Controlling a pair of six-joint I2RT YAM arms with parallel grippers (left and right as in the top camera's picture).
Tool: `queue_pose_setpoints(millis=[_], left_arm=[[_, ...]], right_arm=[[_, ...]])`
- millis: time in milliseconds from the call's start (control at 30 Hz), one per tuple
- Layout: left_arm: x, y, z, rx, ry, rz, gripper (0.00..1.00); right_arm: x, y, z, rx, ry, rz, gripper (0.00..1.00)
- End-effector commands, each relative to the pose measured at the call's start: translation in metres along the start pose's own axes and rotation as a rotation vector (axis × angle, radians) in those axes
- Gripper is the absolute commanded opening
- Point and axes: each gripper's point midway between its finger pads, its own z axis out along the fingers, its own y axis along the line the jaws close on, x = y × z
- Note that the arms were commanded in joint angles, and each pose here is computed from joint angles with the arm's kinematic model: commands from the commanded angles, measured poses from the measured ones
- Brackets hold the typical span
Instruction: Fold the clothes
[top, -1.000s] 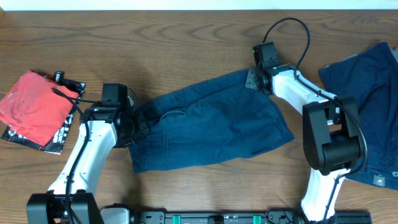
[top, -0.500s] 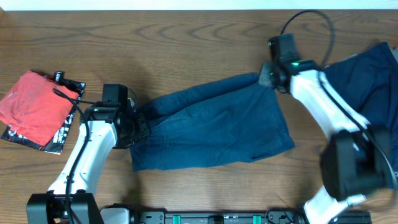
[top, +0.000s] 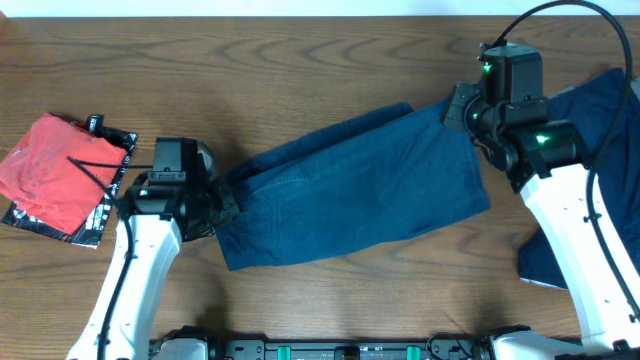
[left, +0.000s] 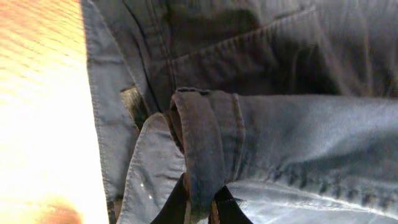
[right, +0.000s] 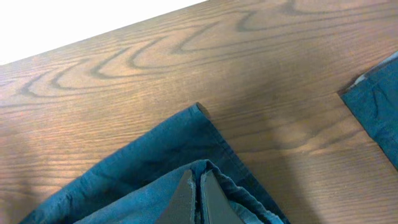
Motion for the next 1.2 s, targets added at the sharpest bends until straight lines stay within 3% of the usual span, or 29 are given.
queue_pose_setpoints(millis=[0,300,700,900,933,967,1000,1067,1100,1167], left_arm=[[-0.019,0.025,-0.012,-0.129,-0.122,-0.160,0.06],[-0.030,0.057,-0.015,-0.280,-0.247,-0.424,0.06],[-0.035,0.064,0.005,-0.327,-0.226,-0.435,0.06],[-0.039,0.063,0.010,-0.323,-0.231,-0.434,0.08],[-0.042,0.062,0.010,-0.315,-0.239,-0.433,0.17],[-0.046,0.061,0.009,-0.310,-0.256,-0.433,0.35],[-0.051,0.060,0.009,-0.304,-0.278,-0.431,0.50],[-0.063,0.057,0.006,-0.285,-0.325,-0.420,0.69],[-0.070,0.054,0.004,-0.267,-0.347,-0.403,0.72],[-0.080,0.052,-0.003,-0.246,-0.378,-0.394,0.73]], right_arm=[[-0.017,-0.018,0.000,0.084,-0.066,-0.001,0.01],[-0.022,0.005,0.046,0.037,-0.095,-0.040,0.01],[0.023,-0.004,0.121,0.084,0.054,-0.061,0.01],[0.030,0.015,0.146,-0.024,0.069,-0.056,0.04],[0.029,0.020,0.148,-0.043,0.059,-0.056,0.10],[0.024,0.026,0.149,-0.068,0.039,-0.057,0.19],[0.020,0.030,0.149,-0.079,0.019,-0.058,0.32],[0.014,0.035,0.148,-0.092,-0.009,-0.083,0.64],[0.011,0.035,0.146,-0.094,-0.017,-0.095,0.73],[0.011,0.031,0.145,-0.081,-0.012,-0.095,0.73]])
